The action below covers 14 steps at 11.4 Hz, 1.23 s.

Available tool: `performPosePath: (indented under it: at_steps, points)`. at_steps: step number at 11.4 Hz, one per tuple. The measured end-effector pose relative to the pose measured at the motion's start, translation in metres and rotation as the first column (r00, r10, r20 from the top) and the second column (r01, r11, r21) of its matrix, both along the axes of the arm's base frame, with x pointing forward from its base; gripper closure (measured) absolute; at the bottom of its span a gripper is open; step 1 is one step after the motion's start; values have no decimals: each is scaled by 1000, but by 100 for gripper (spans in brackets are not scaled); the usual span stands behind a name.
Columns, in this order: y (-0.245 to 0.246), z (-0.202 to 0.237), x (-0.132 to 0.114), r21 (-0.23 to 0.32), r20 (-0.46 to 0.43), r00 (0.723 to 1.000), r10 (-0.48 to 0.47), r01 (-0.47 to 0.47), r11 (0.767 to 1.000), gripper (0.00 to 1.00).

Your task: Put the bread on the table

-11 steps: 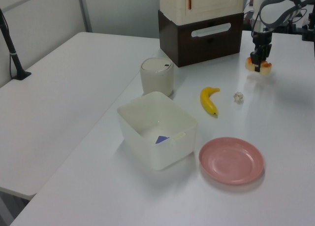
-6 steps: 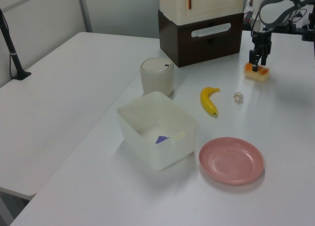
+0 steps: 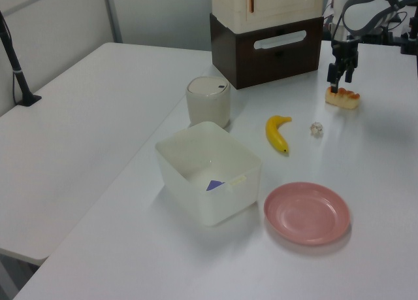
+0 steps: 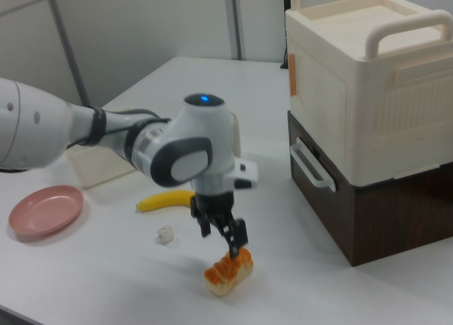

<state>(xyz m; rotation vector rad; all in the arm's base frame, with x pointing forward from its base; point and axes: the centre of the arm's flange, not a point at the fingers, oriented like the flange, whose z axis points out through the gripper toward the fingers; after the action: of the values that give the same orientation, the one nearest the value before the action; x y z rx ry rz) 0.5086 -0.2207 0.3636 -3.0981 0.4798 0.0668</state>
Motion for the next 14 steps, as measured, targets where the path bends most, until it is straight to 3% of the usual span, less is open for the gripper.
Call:
performPosePath:
  at_steps: [3,7,11,14]
  points:
    - [69,53,41,-35,42,997,64,-63,997,0]
    - [173,131,72,-65,84,978,193,-187,980,0]
    - [250,149,76,-67,94,956,278,-273,960,0]
    - [240,217,70,-72,72,966,248,-243,967,0]
